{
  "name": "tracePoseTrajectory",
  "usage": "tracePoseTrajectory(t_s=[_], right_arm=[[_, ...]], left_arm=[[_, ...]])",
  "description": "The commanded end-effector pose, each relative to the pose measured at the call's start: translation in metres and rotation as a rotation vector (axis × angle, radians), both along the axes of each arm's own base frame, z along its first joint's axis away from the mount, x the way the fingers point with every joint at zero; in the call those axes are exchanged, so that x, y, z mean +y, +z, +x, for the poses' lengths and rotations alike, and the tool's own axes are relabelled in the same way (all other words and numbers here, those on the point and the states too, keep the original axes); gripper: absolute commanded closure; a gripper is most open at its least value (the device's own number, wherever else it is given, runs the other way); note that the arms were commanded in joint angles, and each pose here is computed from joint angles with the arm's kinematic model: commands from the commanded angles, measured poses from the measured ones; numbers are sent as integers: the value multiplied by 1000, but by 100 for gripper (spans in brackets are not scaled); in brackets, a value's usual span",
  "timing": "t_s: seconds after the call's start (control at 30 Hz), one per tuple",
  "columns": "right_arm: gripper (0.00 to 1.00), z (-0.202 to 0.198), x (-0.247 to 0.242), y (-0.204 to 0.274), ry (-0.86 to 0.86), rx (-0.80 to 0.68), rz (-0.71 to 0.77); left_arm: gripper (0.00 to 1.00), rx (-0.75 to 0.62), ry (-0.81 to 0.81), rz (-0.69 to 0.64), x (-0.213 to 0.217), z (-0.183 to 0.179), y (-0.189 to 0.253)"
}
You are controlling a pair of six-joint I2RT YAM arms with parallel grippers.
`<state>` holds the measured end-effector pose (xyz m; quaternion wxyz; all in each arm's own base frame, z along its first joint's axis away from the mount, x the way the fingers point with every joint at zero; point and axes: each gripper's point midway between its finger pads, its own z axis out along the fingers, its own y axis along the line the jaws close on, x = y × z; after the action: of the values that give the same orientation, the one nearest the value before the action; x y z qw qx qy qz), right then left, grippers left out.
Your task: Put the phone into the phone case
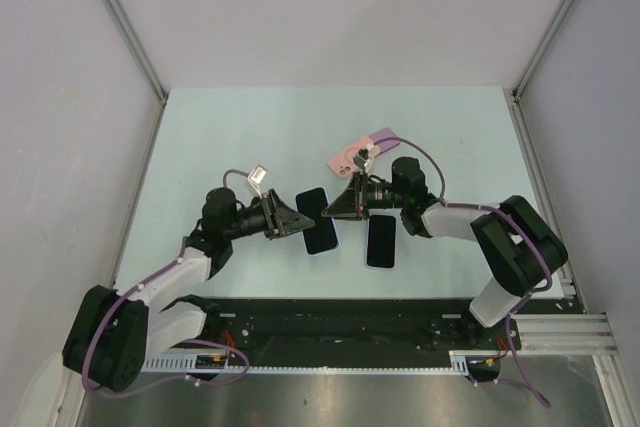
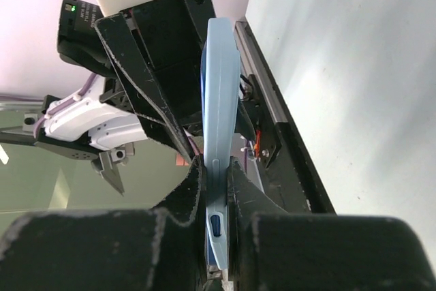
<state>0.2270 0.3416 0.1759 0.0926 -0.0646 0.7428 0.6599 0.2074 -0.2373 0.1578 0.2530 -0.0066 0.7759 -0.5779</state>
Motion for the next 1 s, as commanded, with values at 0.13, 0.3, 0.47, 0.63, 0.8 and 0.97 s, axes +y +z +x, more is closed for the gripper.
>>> tracePoseTrajectory(t_s=[0.13, 0.3, 0.47, 0.63, 0.8, 0.97], right_arm=[[100, -9, -1, 48, 42, -59, 221], [98, -11, -3, 46, 43, -32, 253], [70, -11, -3, 39, 41, -24, 245], [46, -19, -5, 34, 50, -28, 237], [41, -32, -11, 26, 52, -25, 247], [41, -43, -16, 6, 54, 18, 243]], left_arm=[[41, -70, -52, -135, -6, -7, 30], [56, -62, -50, -138, -7, -6, 30], [83, -42, -55, -163, -8, -6, 31], [100, -16, -45, -187, -9, -3, 31], [100, -18, -26, -202, -9, 1, 37], [100, -45, -10, -223, -7, 6, 47]])
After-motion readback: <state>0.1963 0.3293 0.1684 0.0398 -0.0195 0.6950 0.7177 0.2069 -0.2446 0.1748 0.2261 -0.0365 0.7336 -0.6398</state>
